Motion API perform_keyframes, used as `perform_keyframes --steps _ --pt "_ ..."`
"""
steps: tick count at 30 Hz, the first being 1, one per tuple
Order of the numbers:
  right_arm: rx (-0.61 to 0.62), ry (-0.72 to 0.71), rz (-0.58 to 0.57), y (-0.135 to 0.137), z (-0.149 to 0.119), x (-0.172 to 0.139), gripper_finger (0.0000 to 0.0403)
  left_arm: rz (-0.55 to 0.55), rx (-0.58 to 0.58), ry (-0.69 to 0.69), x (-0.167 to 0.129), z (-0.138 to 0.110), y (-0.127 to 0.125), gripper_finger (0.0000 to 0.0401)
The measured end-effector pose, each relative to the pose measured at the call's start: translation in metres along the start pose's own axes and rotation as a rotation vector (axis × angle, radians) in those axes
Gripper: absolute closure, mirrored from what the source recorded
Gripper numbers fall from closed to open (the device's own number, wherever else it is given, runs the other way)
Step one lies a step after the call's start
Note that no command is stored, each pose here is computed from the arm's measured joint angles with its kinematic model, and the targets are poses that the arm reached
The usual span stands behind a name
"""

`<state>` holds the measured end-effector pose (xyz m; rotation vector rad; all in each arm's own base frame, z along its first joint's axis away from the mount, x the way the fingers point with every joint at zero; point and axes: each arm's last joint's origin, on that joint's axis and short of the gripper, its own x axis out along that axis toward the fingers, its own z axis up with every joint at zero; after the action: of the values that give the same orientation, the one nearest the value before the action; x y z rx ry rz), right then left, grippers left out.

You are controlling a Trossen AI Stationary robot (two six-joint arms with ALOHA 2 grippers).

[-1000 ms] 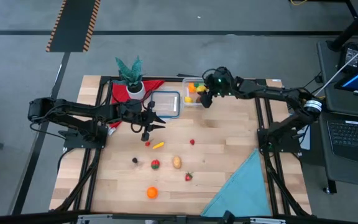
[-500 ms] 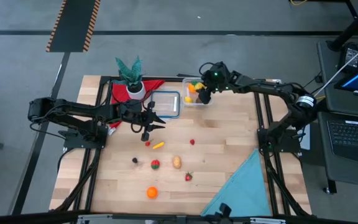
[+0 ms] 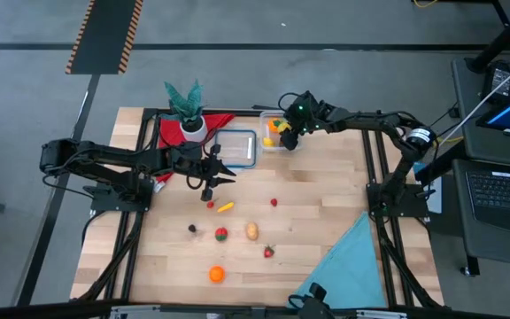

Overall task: Pick and placing Produce into tupperware
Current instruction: Put the pineapple into the transparent bin

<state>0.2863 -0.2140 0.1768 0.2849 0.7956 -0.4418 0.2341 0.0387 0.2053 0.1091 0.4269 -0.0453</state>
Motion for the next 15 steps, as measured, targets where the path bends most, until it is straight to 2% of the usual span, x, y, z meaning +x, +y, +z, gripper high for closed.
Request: perform_keyframes --steps 15 --pt "0.015 0.031 -0.005 -0.006 -0.007 0.013 0.0195 0.000 0.000 0.000 0.000 0.000 0.000 0.0319"
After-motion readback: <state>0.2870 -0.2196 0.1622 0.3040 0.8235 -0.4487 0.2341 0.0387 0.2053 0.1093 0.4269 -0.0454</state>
